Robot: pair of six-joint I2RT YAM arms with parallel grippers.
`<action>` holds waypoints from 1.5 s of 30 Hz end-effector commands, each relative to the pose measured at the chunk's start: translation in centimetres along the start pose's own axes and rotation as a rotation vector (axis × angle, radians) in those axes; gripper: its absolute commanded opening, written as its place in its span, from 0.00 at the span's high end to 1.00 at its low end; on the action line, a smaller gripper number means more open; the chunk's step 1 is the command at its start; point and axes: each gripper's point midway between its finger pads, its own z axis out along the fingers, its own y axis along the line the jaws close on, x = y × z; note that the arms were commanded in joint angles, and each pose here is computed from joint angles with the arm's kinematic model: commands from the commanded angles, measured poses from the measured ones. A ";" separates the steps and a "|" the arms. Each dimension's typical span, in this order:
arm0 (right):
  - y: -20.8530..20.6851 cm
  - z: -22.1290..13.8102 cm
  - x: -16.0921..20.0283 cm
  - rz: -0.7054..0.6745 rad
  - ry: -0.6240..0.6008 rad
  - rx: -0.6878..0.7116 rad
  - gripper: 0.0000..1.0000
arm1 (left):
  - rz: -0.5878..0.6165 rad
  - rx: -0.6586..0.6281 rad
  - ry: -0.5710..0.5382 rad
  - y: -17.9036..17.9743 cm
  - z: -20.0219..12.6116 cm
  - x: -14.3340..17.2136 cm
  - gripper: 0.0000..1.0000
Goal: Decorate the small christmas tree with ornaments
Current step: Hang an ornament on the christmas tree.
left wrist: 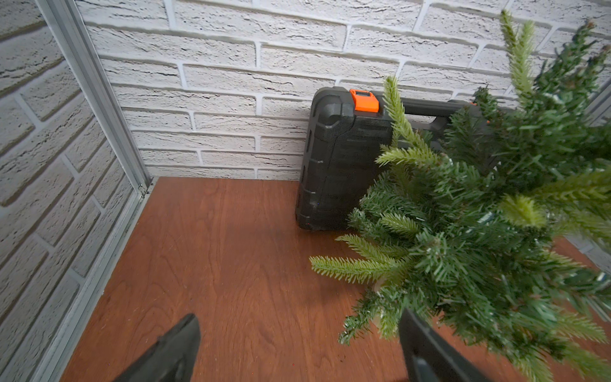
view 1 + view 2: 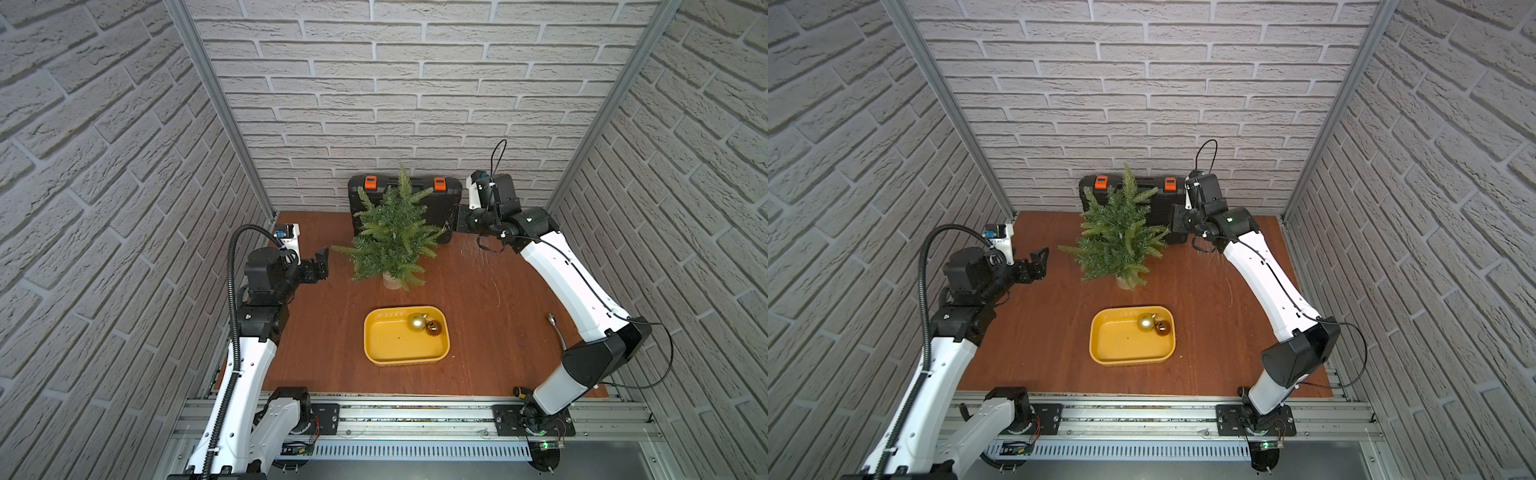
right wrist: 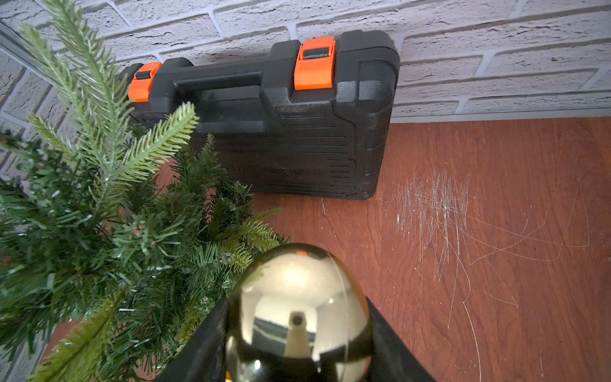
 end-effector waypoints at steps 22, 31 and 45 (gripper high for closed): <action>-0.2 2.8 -1.1 0.035 0.003 -0.027 0.46 | 0.002 0.010 -0.054 -0.1 -0.2 -1.0 0.06; -1.1 2.7 -0.1 0.033 0.026 0.011 0.47 | 0.001 0.010 -0.050 -0.1 -0.1 -1.0 0.06; -2.4 0.5 1.7 0.070 0.021 0.030 0.44 | 0.002 0.004 -0.063 -0.1 -0.5 -1.2 0.06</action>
